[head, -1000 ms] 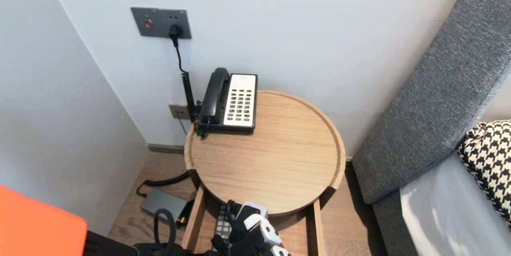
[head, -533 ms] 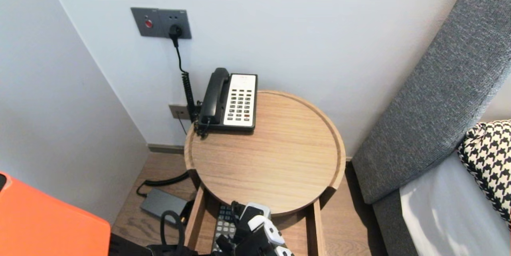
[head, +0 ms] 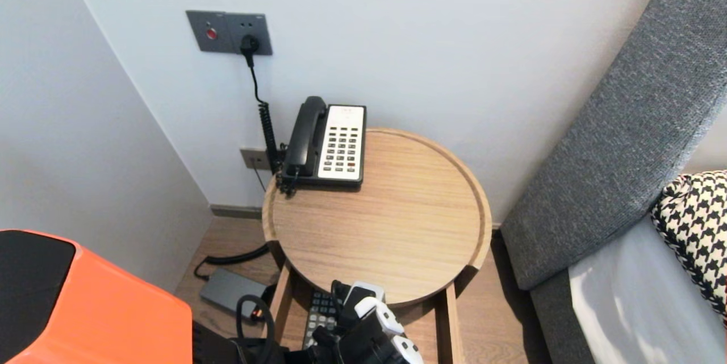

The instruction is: Put the remote controls on the table in the drawer one by one

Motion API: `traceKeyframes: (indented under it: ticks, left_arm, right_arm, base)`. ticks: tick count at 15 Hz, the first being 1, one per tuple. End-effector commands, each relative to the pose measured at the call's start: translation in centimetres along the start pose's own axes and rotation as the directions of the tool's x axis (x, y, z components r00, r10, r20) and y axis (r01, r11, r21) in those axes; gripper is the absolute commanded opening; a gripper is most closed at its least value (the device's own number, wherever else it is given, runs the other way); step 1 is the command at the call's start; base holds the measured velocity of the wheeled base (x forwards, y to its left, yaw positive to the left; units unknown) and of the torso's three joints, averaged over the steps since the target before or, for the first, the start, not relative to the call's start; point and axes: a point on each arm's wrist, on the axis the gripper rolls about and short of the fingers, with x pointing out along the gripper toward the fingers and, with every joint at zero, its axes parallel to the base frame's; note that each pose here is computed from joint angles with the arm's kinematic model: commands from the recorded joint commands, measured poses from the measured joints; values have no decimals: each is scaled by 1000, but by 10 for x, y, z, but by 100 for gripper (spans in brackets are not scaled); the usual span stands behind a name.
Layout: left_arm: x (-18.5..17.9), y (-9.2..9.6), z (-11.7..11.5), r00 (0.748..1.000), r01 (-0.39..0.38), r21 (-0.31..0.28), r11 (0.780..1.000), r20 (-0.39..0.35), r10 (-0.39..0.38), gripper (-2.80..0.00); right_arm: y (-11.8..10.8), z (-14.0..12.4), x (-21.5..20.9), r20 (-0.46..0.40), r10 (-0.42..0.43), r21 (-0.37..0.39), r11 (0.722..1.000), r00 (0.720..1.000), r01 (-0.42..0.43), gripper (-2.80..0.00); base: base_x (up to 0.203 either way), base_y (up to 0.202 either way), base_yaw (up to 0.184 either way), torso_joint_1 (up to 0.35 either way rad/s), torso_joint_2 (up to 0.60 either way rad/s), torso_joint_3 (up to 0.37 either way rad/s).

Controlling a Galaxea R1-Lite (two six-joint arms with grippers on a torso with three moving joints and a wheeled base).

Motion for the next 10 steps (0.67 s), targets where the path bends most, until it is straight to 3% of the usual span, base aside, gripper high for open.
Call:
traceKeyframes:
  ticks: [1, 10]
  left_arm:
    - [2, 1, -1, 1000, -3, -9, 1000, -8, 3, -280]
    - [4, 4, -1, 1000, 23, -15, 1000, -21, -23, -280]
  right_arm:
    - [0, -7, 2, -25, 0, 0, 1000, 1000, 0, -280]
    - [0, -7, 2, -25, 0, 0, 1000, 1000, 0, -280]
  base:
    - [0, 0, 0, 0, 0, 0]
    - [0, 0, 0, 0, 0, 0]
